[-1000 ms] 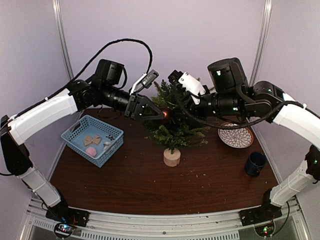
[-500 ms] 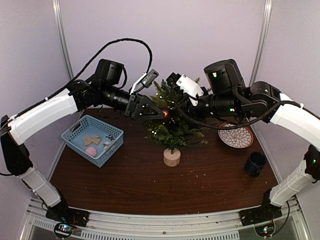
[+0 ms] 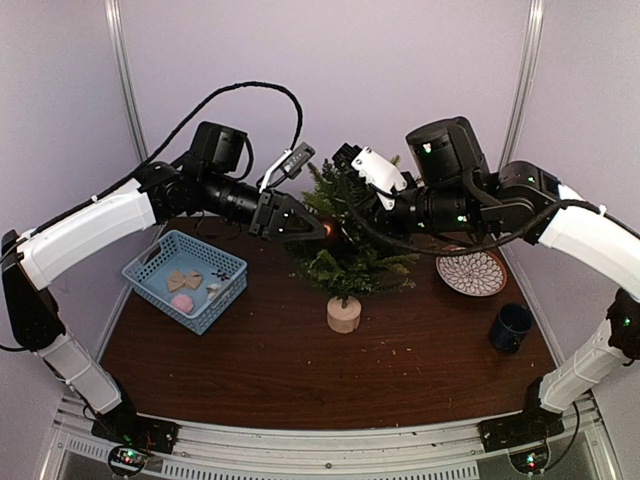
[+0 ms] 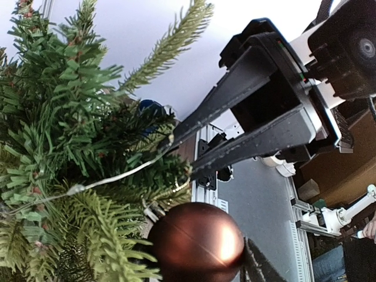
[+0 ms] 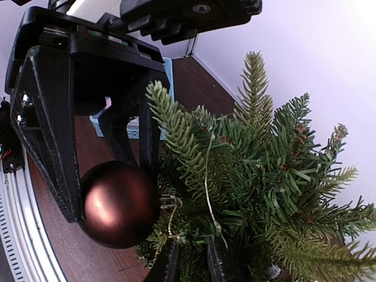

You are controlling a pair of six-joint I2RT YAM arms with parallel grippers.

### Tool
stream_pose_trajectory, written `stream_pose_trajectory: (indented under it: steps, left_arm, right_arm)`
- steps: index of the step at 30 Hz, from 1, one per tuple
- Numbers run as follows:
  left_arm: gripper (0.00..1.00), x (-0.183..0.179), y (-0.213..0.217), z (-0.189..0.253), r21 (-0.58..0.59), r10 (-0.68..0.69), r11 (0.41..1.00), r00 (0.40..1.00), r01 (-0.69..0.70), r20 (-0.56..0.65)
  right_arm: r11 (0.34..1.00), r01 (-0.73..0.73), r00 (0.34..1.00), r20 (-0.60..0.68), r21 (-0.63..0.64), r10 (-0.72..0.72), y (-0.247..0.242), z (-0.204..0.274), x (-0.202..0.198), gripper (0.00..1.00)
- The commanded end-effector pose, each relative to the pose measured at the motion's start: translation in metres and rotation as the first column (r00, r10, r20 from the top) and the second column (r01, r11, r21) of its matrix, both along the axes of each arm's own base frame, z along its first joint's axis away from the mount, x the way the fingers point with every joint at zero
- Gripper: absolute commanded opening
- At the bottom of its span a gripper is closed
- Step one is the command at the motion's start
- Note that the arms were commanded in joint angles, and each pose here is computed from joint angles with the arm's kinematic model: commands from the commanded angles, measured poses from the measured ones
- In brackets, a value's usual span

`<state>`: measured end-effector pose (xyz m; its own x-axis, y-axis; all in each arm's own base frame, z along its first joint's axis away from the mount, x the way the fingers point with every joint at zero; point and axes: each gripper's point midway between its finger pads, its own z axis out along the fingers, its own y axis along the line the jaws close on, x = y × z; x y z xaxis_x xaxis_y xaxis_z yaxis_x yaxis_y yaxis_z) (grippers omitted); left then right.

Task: Decorate the small christmas tree

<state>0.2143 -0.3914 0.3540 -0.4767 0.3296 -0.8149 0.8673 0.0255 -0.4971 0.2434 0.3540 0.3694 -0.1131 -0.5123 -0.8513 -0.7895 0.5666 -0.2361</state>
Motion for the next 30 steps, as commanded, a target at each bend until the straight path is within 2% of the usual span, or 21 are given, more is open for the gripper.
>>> stream_pose_trajectory:
  steps: [1,20,30]
  left_arm:
    - [0.26,0.005,0.004,0.009,-0.019,0.031,0.999,0.999,-0.031,0.038]
    - [0.37,0.005,0.009,-0.012,0.037,0.054,0.998,0.998,-0.054,0.017]
    - [0.51,0.000,0.012,-0.008,0.027,0.044,0.999,0.999,-0.045,0.027]
  right_arm:
    - [1.000,0.026,1.000,0.008,0.004,-0.026,-0.001,0.006,0.005,0.20]
    - [1.000,0.012,1.000,-0.008,-0.006,-0.012,-0.001,0.001,0.002,0.25]
    - [1.000,0.004,1.000,-0.015,-0.008,-0.004,-0.005,0.000,-0.002,0.30]
